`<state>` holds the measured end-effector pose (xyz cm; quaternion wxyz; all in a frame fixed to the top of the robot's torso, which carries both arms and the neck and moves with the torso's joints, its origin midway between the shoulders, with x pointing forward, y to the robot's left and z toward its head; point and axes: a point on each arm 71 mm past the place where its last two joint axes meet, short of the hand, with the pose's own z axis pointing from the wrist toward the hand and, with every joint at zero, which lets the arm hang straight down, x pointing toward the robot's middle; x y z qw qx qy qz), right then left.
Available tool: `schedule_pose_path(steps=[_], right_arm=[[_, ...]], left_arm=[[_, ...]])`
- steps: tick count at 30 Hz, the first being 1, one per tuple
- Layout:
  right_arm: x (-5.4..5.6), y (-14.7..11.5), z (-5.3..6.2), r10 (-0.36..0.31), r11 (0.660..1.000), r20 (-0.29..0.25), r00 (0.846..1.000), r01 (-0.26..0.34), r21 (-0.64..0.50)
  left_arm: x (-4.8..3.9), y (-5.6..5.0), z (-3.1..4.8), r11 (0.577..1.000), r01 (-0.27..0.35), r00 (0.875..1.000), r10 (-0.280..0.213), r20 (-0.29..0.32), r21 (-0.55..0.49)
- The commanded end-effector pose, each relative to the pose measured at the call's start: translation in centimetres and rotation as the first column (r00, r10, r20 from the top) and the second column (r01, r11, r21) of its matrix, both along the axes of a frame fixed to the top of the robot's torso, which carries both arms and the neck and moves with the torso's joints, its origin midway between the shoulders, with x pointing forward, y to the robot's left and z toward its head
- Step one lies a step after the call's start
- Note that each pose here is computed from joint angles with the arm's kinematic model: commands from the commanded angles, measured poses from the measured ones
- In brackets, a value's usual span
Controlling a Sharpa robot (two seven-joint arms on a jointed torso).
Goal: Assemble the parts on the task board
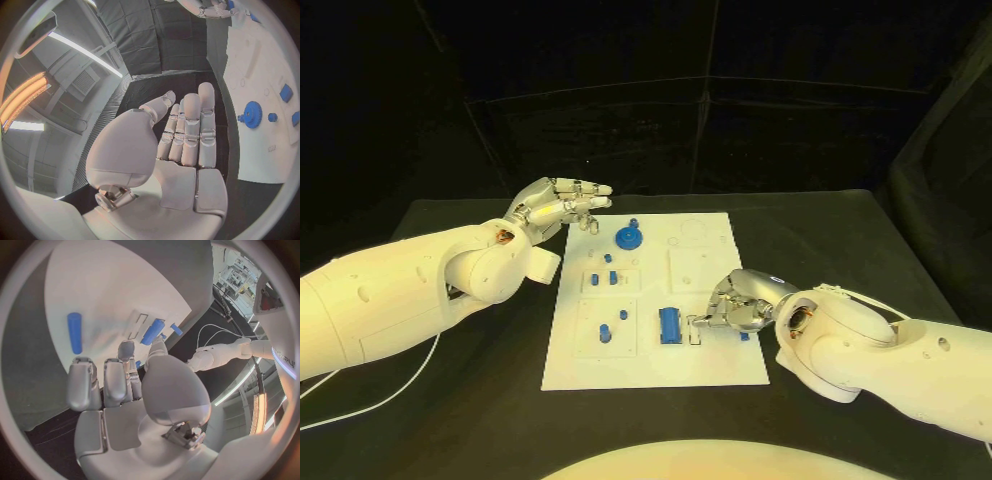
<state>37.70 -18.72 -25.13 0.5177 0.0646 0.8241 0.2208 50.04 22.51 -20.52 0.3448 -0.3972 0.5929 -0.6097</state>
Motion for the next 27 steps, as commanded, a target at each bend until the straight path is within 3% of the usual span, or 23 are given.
schedule_pose_path(steps=[1,10,14,27], right_arm=[[-0.1,-1.6,0.3,-0.061,0.997,-0.025,0.998,0.062,0.054],[-0.4,-5.1,0.9,-0.071,0.997,0.02,0.997,0.071,-0.031],[-0.4,-6.2,0.7,-0.07,0.994,0.016,0.997,0.072,-0.083],[0.2,-6.0,-0.3,-0.047,0.982,-0.02,0.999,0.043,-0.181]], left_arm=[[-0.02,0.0,0.09,1.0,0.008,1.0,-0.008,0.001,-0.007],[-0.05,-0.1,-0.01,1.0,0.011,1.0,-0.011,-0.001,-0.007],[-0.08,0.0,-0.03,1.0,0.012,1.0,-0.012,-0.002,-0.007],[-0.11,0.0,-0.05,1.0,0.013,1.0,-0.013,-0.004,-0.007]])
